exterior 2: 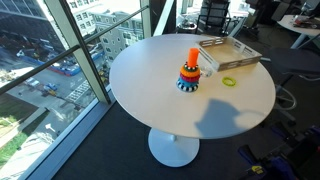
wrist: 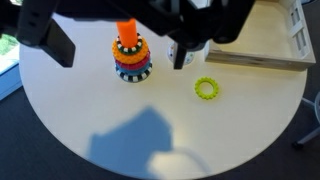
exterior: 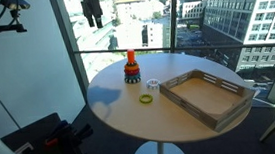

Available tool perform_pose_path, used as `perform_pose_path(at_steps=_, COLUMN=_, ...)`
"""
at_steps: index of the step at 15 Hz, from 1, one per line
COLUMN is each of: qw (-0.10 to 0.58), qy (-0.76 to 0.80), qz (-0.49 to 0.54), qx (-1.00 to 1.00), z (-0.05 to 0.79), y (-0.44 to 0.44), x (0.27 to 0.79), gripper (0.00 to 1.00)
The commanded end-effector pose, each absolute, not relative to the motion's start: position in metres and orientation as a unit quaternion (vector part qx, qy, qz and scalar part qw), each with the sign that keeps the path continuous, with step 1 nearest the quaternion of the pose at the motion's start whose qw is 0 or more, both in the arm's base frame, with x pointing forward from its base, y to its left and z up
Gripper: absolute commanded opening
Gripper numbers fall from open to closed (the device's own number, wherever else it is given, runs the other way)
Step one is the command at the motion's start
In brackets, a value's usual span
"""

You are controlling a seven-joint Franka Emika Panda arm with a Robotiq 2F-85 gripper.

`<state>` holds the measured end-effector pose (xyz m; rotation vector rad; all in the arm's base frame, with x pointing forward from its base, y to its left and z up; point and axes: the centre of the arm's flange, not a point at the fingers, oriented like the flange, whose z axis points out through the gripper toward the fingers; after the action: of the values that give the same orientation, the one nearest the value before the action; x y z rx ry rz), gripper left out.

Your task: Pick up the green ring and put it on the stack of rings

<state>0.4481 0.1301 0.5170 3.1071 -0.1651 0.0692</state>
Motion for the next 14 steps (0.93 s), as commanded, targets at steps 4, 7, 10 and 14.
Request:
perform_pose_path(at_steps=4, qw=0.018, qy=-0.117, qz=-0.003, qx=0.993, z=0.464, y=0.058, x=0.504, gripper=1.0)
perform_pose_path(at_steps=7, qw=0.018, qy=-0.135, qz=-0.017, qx=0.991, z=0.445, y=0.042, x=0.513, gripper=1.0)
perform_pose_path(at_steps=10, qw=0.015, qy=-0.134, qz=-0.024, qx=0.991, z=0.437, y=0.041, x=0.506, gripper=1.0)
perform_pose_path(at_steps=14, qw=0.015, qy=-0.134, qz=-0.024, qx=0.991, z=0.437, y=0.042, x=0.507, gripper=1.0)
